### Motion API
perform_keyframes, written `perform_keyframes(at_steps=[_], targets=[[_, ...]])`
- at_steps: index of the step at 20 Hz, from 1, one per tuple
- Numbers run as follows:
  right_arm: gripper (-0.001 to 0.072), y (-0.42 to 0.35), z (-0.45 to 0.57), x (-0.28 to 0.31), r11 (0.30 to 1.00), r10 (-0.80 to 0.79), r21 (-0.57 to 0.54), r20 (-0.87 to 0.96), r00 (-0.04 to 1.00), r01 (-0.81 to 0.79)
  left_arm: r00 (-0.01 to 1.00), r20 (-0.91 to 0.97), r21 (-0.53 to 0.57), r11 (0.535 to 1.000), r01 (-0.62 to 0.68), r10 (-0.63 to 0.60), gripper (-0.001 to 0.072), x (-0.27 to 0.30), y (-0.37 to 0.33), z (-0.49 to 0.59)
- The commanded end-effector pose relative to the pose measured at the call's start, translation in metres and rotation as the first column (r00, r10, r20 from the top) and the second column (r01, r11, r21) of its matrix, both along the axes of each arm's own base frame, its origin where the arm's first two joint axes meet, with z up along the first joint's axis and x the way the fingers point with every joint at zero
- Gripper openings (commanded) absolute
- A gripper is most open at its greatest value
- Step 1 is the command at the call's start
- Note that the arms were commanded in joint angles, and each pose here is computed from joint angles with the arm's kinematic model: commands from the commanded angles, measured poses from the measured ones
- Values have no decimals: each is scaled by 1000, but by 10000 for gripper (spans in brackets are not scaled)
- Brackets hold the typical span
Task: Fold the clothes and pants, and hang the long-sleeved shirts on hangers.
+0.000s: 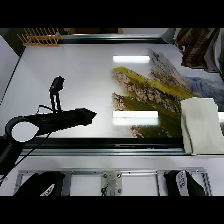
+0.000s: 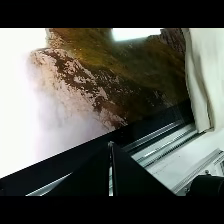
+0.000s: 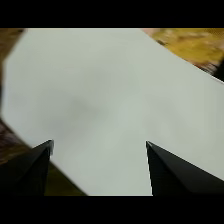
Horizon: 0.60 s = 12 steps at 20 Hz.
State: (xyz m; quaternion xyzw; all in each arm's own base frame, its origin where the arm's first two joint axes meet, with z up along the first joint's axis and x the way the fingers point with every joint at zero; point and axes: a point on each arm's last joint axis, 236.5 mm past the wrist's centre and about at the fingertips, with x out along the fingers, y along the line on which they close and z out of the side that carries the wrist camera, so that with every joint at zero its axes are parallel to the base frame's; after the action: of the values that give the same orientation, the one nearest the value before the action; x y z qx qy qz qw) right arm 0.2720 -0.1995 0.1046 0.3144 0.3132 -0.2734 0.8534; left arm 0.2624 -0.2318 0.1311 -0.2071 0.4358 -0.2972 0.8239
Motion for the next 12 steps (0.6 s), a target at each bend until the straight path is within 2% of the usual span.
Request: perform_keyframes(at_steps=[1,4,6,7,9,12], targets=[[629,116,65,62,932,351,-3,262,899,-363,1000,2,-1,1000,-1,1,12,0,0,1],[629,228,42,67,754,634,37,221,741,-656,1000,7,-4,1000,-4,4,12,1,0,1],[612,287,24,56,625,758,61,190,624,-778,1000,8,-4,1000,-5,5,12,2,0,2],[470,308,17,51,572,801,62,170,573,-818,1000,7,-4,1000,-4,4,12,1,0,2],[13,337,7,41,488,858,73,142,493,-870,1000,7,-4,1000,-4,4,12,1,0,1],[16,354,-1,29,428,889,115,125,441,-896,1000,4,-3,1000,-2,2,12,1,0,1]])
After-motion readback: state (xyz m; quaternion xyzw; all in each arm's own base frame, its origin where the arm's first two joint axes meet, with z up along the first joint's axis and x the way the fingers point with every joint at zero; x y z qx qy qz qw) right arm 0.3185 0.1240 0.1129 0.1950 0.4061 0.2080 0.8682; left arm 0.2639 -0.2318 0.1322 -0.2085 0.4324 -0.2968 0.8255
